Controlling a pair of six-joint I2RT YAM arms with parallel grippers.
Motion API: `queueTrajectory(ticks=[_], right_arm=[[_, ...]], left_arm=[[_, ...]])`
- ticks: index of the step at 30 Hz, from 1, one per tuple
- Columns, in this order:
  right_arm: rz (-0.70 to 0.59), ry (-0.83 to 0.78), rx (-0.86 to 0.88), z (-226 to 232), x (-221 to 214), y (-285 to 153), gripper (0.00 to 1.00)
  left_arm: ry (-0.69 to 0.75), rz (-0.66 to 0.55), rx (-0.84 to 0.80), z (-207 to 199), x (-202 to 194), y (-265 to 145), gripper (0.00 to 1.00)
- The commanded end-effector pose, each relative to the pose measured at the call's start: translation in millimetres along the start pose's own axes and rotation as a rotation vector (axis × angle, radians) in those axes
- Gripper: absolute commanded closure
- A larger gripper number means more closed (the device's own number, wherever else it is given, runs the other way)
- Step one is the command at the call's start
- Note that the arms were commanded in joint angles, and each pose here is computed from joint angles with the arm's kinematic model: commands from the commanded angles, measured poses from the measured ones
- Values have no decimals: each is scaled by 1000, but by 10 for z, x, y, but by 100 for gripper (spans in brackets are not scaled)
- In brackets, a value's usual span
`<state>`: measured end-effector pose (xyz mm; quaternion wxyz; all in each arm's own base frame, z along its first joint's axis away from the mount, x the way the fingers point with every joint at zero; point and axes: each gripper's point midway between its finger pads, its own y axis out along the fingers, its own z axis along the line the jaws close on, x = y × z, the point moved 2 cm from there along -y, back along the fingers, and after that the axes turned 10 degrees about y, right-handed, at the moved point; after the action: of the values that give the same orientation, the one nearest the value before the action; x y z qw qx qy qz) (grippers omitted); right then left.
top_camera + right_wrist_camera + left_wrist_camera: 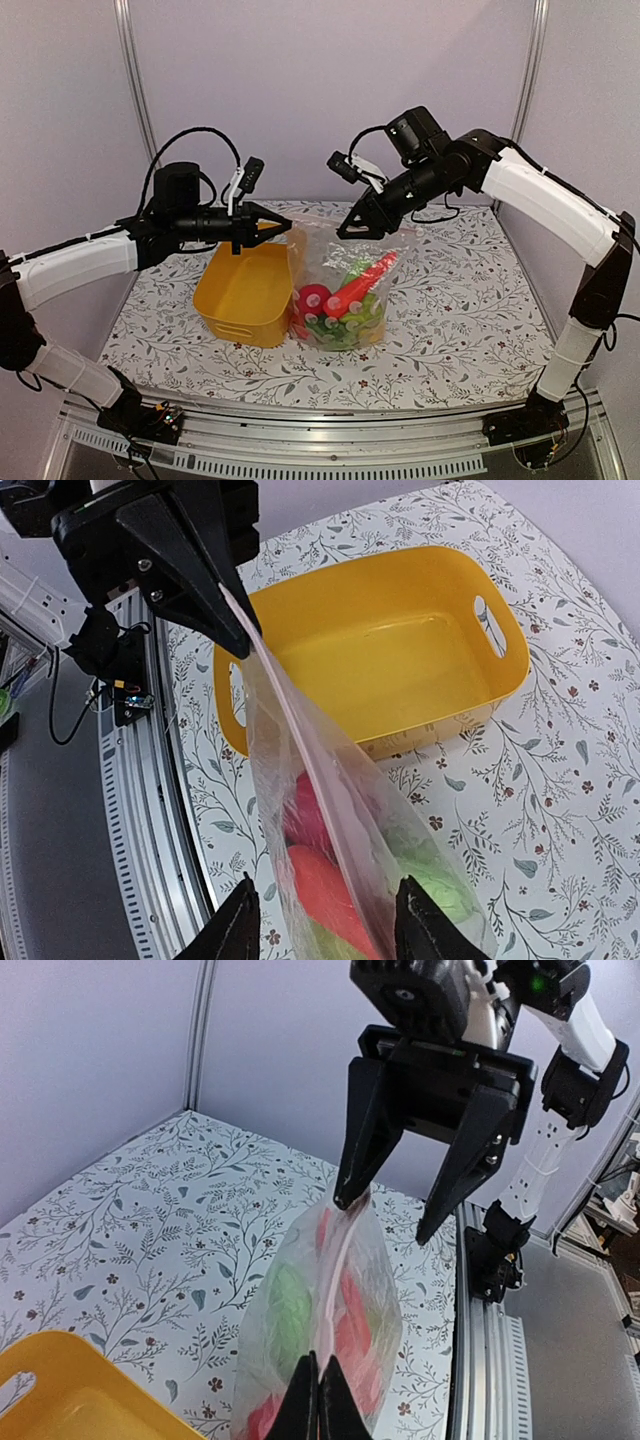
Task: Place the food in the zip-top bag and seal the zipper
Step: Pass from the left arm to the right, then set the zipper food storage bag at the center of the board.
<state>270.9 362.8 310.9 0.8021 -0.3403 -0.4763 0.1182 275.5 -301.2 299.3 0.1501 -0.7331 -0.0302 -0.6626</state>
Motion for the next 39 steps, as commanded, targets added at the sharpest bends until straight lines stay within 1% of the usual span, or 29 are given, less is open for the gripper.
queueTrajectory(ticks=[1, 5, 7, 10, 12, 14, 16, 20, 23, 26, 30, 34, 35, 37, 39], right_arm=[[-3, 0, -26, -87, 84, 114, 57], [-12, -3, -63, -144, 122, 128, 59], [-5, -4, -63, -158, 108, 156, 65], [5, -3, -45, -147, 86, 204, 76], [14, 0, -40, -141, 67, 225, 87], [18, 1, -38, -140, 55, 227, 94], [21, 1, -41, -139, 39, 221, 100], [19, -2, -85, -180, 22, 154, 100], [14, -1, -210, -360, 15, 46, 100], [-25, 40, -318, -627, 58, -223, 100], [-104, 80, -495, -1033, 134, -726, 100], [-224, 91, -653, -1239, 306, -1304, 100], [-243, 83, -664, -1231, 342, -1359, 100], [-268, 53, -634, -1153, 400, -1401, 100], [-268, 34, -531, -1027, 407, -1300, 100]], left_arm=[[36, -22, -22, -100, 130, -36, 100], [36, -23, -32, -127, 135, -41, 100], [36, -25, -36, -138, 142, -37, 100], [33, -35, -28, -128, 178, -35, 100], [26, -40, -13, -104, 196, -33, 100], [21, -41, 1, -79, 204, -31, 99], [17, -39, 13, -58, 202, -29, 93], [-3, -35, 64, 15, 212, -40, 69], [-5, -43, 115, 68, 269, -79, 58], [3, -62, 157, 101, 340, -143, 55], [-2, -65, 179, 106, 367, -192, 53], [-10, -60, 188, 103, 373, -220, 53], [-10, -58, 190, 102, 366, -224, 53], [-10, -56, 188, 93, 363, -226, 53], [-14, -48, 187, 92, 341, -224, 53]])
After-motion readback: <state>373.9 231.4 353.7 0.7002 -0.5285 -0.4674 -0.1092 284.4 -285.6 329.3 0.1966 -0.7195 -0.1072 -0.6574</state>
